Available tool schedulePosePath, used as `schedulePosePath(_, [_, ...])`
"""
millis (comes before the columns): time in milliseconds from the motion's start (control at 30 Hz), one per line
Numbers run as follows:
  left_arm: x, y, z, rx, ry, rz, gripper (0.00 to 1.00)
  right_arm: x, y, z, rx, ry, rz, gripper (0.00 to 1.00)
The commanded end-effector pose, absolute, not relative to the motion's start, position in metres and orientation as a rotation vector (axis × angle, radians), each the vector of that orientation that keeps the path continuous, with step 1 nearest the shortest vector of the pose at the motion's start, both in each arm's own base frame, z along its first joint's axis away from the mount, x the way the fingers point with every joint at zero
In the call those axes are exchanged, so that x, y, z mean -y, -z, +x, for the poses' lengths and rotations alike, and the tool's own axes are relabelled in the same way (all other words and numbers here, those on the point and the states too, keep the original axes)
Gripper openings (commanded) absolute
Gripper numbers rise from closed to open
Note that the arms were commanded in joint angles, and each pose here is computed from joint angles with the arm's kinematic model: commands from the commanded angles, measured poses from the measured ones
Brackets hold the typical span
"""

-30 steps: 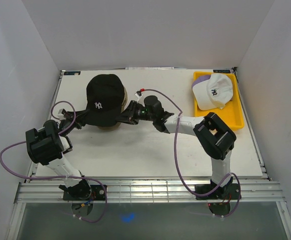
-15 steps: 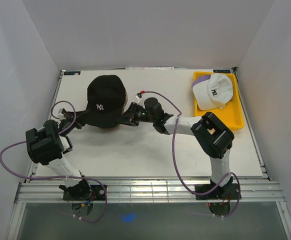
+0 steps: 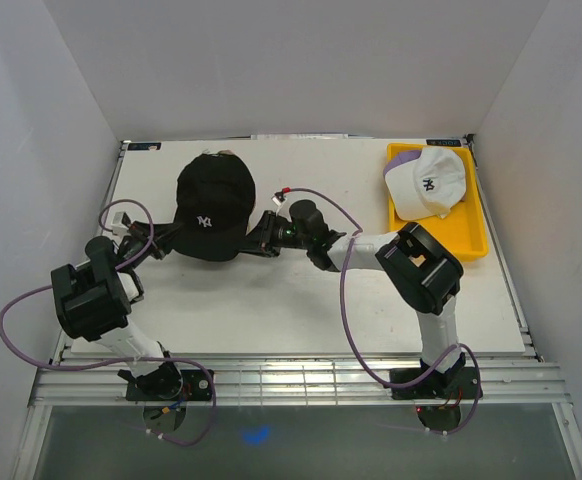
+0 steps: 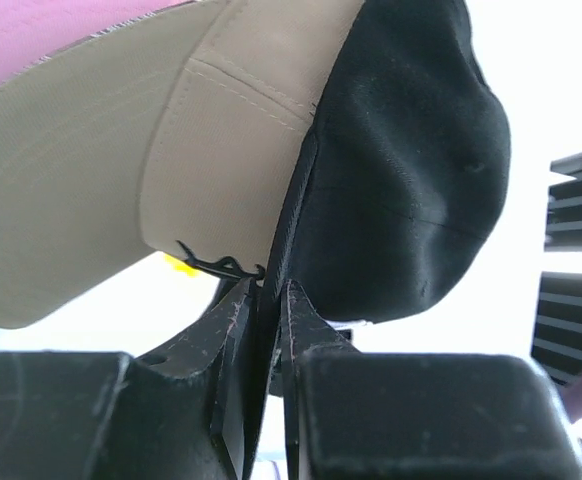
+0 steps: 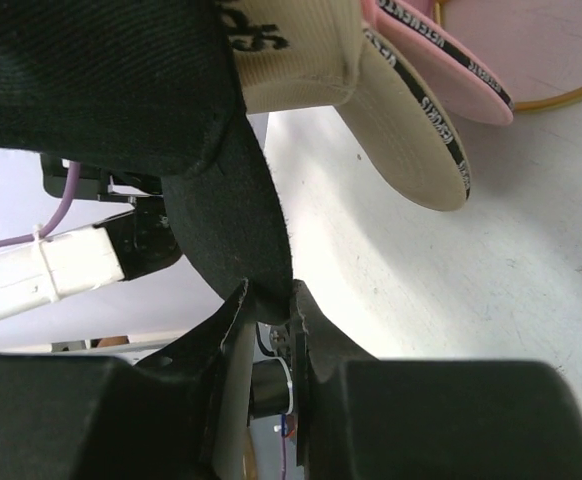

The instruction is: Stack the hats

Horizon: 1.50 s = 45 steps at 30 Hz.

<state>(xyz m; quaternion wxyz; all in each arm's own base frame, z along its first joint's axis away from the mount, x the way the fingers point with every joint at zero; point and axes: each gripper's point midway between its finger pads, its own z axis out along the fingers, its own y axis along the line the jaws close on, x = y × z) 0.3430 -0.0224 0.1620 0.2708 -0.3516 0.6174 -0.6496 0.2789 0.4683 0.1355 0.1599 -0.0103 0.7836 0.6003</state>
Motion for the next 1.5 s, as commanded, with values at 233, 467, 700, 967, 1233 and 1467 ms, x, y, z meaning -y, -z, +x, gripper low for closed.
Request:
schedulePosePath(233, [0.018, -0.125, 0.343, -1.783, 1.571, -1.02, 0.0, -0.445, -0.078, 0.284, -2.415, -1.533, 0.028, 0.12])
schedulePosePath(467, [0.013, -0.106, 0.344, -1.815, 1.501, -1.081, 0.0, -0.443, -0.069, 0.285, -2.458, -1.478, -0.007, 0.12])
schedulePosePath(700, [0.011, -0.1, 0.346, -1.839, 1.47, -1.098, 0.0, -0.443, -0.061, 0.286, -2.484, -1.445, -0.03, 0.12])
schedulePosePath(967, [0.009, -0.101, 0.348, -1.854, 1.441, -1.072, 0.06, -0.445, -0.063, 0.29, -2.483, -1.412, -0.079, 0.17])
schedulePosePath(1233, [0.008, -0.1, 0.347, -1.876, 1.415, -1.057, 0.4, -0.448, -0.066, 0.293, -2.478, -1.406, -0.096, 0.19])
schedulePosePath(1467, [0.004, -0.106, 0.35, -1.882, 1.359, -1.034, 0.55, -0.448, -0.066, 0.294, -2.475, -1.407, -0.094, 0.18])
